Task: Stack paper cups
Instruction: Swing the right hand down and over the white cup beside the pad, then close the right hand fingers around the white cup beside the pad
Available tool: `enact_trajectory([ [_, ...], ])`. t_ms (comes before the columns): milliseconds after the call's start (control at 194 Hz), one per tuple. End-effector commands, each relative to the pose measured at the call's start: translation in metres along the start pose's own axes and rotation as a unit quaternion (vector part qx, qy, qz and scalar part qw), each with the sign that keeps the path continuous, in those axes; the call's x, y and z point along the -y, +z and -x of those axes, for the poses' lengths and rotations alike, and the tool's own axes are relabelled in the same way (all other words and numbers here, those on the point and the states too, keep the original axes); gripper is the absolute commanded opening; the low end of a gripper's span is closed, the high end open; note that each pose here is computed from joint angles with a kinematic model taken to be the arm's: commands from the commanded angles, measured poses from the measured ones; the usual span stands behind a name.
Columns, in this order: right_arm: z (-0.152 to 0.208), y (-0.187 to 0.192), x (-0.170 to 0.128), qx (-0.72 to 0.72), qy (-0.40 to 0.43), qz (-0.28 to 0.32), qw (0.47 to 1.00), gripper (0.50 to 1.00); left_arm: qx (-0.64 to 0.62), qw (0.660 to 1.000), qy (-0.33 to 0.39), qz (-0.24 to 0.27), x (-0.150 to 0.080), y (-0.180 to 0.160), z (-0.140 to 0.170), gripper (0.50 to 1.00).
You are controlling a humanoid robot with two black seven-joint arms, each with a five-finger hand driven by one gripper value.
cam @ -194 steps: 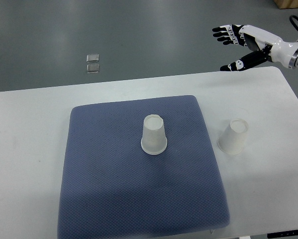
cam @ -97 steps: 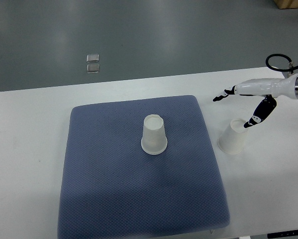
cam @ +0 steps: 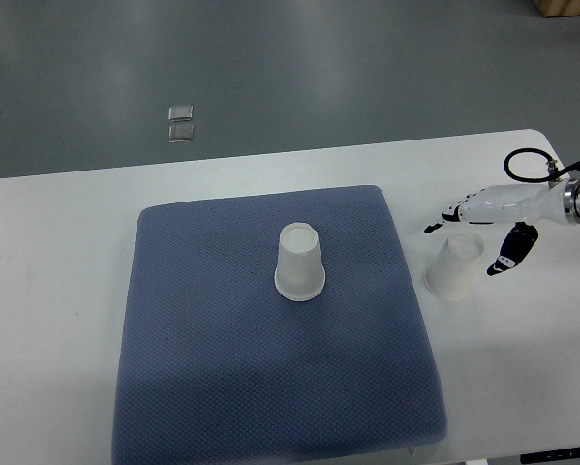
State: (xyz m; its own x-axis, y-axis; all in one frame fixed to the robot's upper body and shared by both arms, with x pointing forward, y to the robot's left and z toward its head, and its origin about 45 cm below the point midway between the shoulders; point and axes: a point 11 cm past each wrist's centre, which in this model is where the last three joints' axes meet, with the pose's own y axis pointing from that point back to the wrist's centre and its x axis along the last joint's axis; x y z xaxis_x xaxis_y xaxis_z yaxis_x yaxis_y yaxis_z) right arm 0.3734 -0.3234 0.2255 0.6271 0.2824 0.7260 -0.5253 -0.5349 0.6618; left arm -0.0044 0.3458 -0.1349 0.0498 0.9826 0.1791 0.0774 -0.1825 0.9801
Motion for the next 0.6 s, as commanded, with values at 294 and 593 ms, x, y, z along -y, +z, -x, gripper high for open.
enact_trajectory([
  [294, 0.015, -0.004, 0.020, 0.006, -0.002, -0.006, 1.000, 0.909, 0.000, 1.000, 0.000, 0.000, 0.000, 0.000, 0.000, 1.000],
  [593, 0.017, 0.005, 0.026, 0.000, 0.001, 0.008, 1.000, 0.901, 0.000, 1.000, 0.000, 0.000, 0.000, 0.000, 0.000, 1.000],
])
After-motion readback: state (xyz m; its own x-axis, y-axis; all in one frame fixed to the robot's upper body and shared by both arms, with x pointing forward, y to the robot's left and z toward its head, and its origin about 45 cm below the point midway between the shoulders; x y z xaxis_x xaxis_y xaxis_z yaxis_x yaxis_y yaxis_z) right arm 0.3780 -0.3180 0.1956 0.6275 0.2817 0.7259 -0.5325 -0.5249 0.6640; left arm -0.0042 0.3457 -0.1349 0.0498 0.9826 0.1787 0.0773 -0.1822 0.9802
